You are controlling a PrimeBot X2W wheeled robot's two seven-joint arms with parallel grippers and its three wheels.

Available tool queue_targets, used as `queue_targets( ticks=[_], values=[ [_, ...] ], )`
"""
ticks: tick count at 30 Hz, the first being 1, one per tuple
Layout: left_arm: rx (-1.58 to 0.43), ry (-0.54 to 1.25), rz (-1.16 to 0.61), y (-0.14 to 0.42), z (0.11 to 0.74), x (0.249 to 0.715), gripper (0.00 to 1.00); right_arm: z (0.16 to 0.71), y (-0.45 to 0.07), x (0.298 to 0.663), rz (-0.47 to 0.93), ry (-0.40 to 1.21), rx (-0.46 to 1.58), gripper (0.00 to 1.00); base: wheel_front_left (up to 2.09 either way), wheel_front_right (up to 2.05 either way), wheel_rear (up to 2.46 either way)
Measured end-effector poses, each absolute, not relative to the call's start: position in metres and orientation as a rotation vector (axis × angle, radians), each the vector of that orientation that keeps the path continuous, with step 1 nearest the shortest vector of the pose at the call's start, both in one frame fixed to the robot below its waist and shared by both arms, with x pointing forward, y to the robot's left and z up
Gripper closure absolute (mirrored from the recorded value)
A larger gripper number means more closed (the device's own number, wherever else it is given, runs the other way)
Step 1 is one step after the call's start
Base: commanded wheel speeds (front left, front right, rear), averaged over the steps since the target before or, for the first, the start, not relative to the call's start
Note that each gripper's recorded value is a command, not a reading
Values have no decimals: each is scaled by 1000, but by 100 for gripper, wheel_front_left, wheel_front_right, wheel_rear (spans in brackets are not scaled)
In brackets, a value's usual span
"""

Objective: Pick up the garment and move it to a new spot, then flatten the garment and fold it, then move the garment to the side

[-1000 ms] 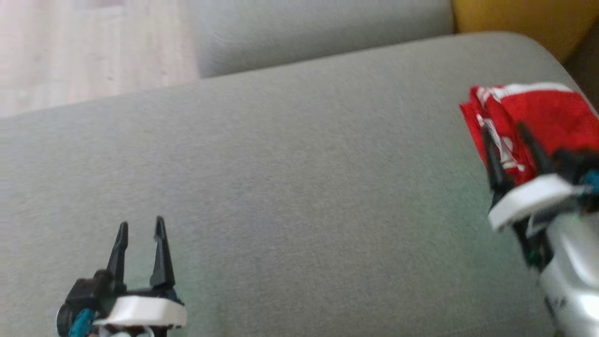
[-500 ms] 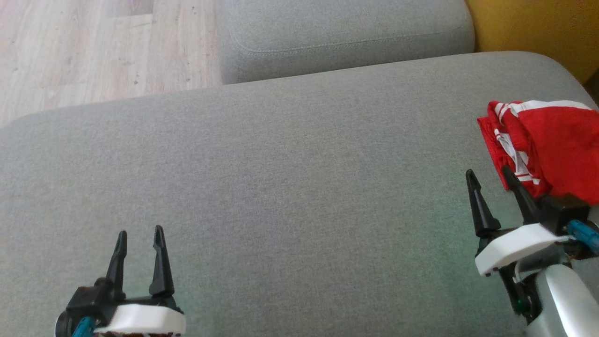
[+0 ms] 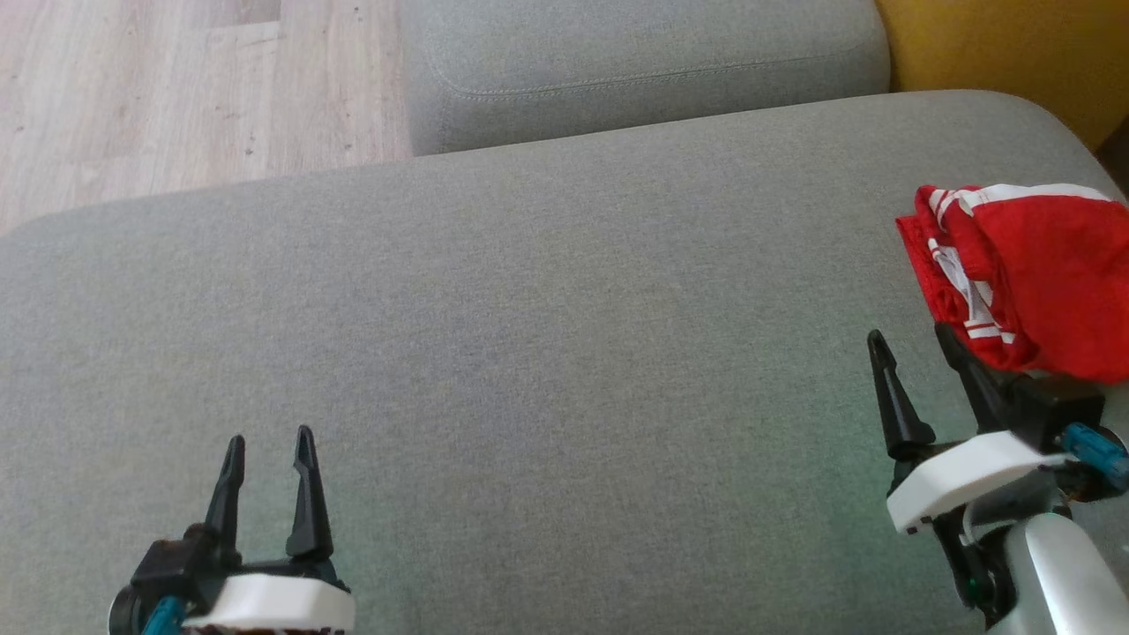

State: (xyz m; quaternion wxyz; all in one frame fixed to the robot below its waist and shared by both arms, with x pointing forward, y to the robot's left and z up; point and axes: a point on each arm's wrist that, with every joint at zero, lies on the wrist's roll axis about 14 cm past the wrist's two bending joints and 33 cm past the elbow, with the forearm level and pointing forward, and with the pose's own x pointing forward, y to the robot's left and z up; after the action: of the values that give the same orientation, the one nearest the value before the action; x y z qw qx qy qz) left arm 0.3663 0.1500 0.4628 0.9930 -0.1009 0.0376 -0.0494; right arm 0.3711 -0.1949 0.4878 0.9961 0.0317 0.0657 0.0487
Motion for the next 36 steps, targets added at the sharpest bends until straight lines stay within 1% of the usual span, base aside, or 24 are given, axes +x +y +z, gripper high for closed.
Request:
queue_targets(
  ticks=[15,16,24,36],
  values=[
    [-197,77,-94,152,462,366,0,485,-192,369,102,146,70,0,0,0,0],
    [-197,80,-94,152,461,366,100,482,-191,368,103,153,71,100,0,0,0],
    [-216,250,-63,153,411,336,100,419,-191,331,81,353,109,100,0,0,0],
    [-339,267,-22,157,411,337,100,423,-189,335,54,338,253,100,0,0,0]
  ],
)
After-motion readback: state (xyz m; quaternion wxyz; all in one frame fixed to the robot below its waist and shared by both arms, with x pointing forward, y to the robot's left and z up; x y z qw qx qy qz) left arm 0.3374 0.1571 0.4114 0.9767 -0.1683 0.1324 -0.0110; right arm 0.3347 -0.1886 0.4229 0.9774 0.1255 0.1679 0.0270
